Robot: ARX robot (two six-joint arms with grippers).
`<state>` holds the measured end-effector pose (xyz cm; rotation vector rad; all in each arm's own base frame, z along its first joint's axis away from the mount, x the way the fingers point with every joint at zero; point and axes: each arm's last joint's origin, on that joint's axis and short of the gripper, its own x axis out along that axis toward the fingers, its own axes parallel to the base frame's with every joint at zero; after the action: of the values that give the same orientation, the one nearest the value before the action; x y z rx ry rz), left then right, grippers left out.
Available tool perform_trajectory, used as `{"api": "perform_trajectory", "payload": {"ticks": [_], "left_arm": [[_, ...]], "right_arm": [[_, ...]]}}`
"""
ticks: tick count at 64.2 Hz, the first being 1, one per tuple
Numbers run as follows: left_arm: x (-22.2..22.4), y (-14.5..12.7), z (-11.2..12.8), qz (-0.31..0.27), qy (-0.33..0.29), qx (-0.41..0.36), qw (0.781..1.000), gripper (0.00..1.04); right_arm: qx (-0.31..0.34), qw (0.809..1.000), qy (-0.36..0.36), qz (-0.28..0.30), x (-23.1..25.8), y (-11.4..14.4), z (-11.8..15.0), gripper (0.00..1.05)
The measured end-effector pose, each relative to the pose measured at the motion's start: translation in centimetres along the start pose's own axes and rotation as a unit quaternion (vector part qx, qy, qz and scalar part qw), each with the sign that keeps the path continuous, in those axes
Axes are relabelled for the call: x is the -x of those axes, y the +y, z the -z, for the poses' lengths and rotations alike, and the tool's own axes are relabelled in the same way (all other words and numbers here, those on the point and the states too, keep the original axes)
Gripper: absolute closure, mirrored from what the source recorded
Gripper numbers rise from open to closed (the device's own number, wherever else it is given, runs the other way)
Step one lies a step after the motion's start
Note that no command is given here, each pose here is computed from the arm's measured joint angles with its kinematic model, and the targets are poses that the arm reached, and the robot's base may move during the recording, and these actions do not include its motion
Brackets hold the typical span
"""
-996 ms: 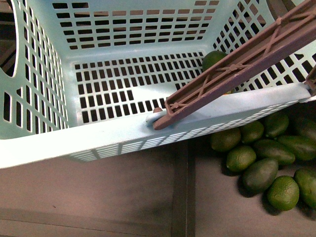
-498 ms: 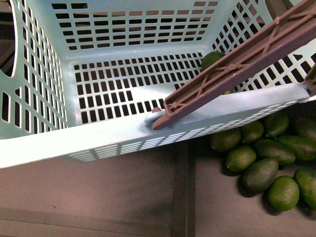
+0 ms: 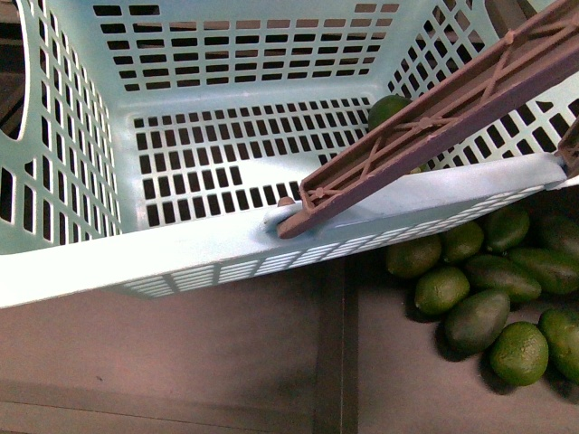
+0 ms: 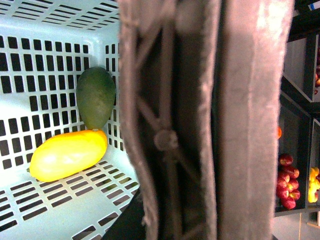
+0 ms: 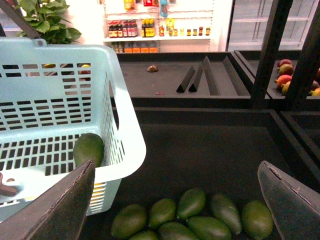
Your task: Pick mango and avocado into basket
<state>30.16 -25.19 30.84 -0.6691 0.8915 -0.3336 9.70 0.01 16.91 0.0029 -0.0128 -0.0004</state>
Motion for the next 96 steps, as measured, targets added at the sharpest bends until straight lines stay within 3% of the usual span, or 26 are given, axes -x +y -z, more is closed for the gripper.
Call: {"api": "perform_trajectory", "payload": {"ticks": [10, 13, 18, 24, 31, 53, 69, 83, 96], "left_arm": [[0.0, 0.0, 0.0, -0.003, -0.002, 0.001, 1.0, 0.91], [-0.1, -0.1, 0.2, -0.076, -0.067, 0.031, 0.994, 0.91], [-0.6, 0.1, 0.4, -0.125, -0.161, 0.104, 0.973, 0.91], [-0.9, 0.9, -0.6, -0.149, -0.234, 0.15, 0.949, 0.91], [-1.0, 2.4, -2.2, -0.155, -0.267, 0.184, 0.933, 0.91], [-4.8, 7.3, -3.7, -0.166, -0.242, 0.287, 0.912, 0.91], [-9.3, 11.6, -7.7, -0.189, -0.265, 0.333, 0.885, 0.91], [-12.4, 14.3, -10.4, -0.163, -0.29, 0.389, 0.859, 0.91], [-15.9, 17.5, -9.8, -0.174, -0.261, 0.41, 0.857, 0.91]], "right_arm": [[0.0, 1.0, 0.0, 0.0, 0.0, 0.0, 0.0, 0.09], [0.0, 1.0, 0.0, 0.0, 0.0, 0.0, 0.0, 0.09], [0.0, 1.0, 0.0, -0.001, 0.0, 0.0, 0.0, 0.09], [0.0, 1.0, 0.0, 0.0, 0.0, 0.0, 0.0, 0.09], [0.0, 1.0, 0.0, 0.0, 0.0, 0.0, 0.0, 0.09], [0.0, 1.0, 0.0, -0.001, 0.0, 0.0, 0.0, 0.09], [0.0, 1.0, 0.0, -0.001, 0.0, 0.0, 0.0, 0.09], [0.0, 1.0, 0.0, -0.001, 0.0, 0.0, 0.0, 0.09], [0.0, 1.0, 0.0, -0.001, 0.0, 0.0, 0.0, 0.09]]}}
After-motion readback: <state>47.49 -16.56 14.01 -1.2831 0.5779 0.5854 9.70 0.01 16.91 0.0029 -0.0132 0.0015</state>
